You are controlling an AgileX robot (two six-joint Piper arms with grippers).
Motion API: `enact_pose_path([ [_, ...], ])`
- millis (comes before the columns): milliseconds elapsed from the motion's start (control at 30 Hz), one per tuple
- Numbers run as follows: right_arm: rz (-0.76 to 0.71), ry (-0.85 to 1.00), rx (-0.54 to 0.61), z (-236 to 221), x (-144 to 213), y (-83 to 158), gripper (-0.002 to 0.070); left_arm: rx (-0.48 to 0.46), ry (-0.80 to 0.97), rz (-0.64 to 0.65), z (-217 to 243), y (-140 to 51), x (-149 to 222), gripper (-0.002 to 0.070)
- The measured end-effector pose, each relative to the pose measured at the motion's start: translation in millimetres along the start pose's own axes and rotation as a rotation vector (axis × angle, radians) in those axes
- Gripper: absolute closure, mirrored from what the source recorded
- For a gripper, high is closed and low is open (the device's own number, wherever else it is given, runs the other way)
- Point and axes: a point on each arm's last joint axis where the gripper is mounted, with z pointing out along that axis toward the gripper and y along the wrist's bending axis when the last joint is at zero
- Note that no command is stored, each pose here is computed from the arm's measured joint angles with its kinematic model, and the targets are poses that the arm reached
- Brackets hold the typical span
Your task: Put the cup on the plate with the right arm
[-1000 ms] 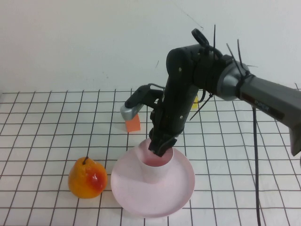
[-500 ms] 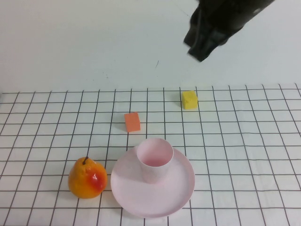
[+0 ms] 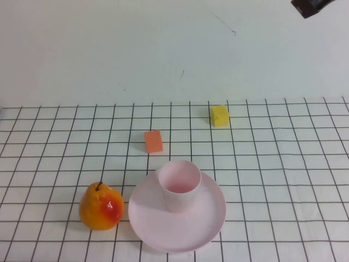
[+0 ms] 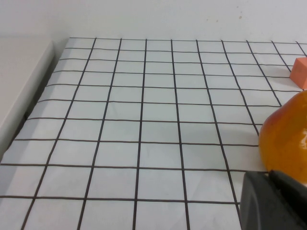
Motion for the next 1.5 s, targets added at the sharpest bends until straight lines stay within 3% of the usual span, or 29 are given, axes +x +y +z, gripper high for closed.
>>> enact_pose_path([
  [300, 0.021, 0.043, 0.007, 8.8, 2.9, 1.1, 0.0675, 0.0, 0.0, 0.0, 0.0, 0.0, 0.0, 0.0678],
  [567, -0.034, 0.135, 0.16, 26.9, 13.2, -7.3, 0.0675, 0.0, 0.0, 0.0, 0.0, 0.0, 0.0, 0.0678],
  [767, -0.151, -0.099, 0.333, 50.6, 9.2, -11.9, 0.0675, 0.0, 0.0, 0.0, 0.0, 0.0, 0.0, 0.0678],
  [1033, -0.242, -0.34, 0.345, 28.3, 40.1, 1.8, 0.0675, 0.0, 0.0, 0.0, 0.0, 0.0, 0.0, 0.0678],
  [1167, -0.088, -0.411, 0.363, 4.5, 71.1, -6.1, 0.0675, 0.0, 0.0, 0.0, 0.0, 0.0, 0.0, 0.0678],
  [1333, 0.23, -0.458, 0.43, -23.9, 127.6, -21.6, 0.0675, 0.0, 0.0, 0.0, 0.0, 0.0, 0.0, 0.0678],
  [1500, 0.39, -0.444, 0.49, -34.4, 182.0, -14.6, 0.0675, 0.0, 0.0, 0.0, 0.0, 0.0, 0.0, 0.0678],
])
